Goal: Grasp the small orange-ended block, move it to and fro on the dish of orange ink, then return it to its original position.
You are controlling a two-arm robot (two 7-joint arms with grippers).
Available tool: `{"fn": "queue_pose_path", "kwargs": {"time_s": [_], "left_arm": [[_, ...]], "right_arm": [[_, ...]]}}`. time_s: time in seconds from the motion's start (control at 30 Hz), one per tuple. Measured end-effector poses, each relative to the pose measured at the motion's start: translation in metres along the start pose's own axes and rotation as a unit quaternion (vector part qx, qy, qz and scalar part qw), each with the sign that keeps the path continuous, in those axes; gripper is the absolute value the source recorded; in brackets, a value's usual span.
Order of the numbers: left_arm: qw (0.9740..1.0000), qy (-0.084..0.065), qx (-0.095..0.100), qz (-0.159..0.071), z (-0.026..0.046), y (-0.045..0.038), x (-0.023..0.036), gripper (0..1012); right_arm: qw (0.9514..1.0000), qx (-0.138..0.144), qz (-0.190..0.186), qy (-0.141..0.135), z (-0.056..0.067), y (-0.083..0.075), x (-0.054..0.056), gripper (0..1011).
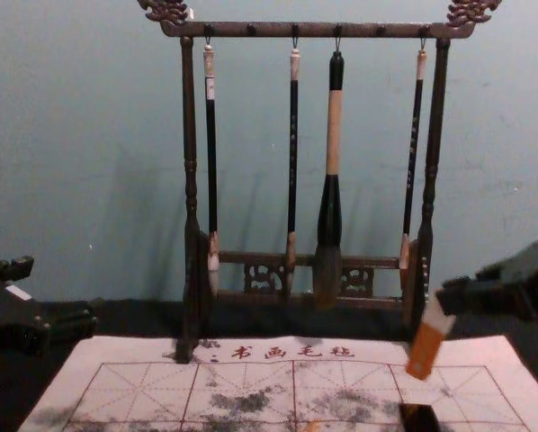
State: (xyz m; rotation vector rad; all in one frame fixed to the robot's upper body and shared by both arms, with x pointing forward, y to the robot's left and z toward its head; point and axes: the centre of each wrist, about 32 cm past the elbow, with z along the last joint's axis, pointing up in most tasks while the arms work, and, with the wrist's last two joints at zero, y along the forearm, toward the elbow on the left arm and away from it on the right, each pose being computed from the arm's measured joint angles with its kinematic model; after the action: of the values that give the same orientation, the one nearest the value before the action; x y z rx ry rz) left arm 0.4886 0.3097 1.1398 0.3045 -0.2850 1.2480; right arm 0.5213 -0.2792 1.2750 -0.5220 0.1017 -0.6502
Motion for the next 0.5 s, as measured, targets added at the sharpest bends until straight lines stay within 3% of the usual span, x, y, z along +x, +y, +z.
{"fn": "queue_pose_path", "kwargs": {"time_s": [0.23,0.5], "left_arm": [[1.0,0.0,0.0,0.0,0.0,0.0,0.0,1001],[1.0,0.0,0.0,0.0,0.0,0.0,0.0,1001]], "right_arm": [[0.9997,-0.018,-0.013,0.014,-0.011,-0.003,-0.001,109],[0.9995,-0.022,-0.008,0.02,-0.014,0.001,-0.003,109]]}}
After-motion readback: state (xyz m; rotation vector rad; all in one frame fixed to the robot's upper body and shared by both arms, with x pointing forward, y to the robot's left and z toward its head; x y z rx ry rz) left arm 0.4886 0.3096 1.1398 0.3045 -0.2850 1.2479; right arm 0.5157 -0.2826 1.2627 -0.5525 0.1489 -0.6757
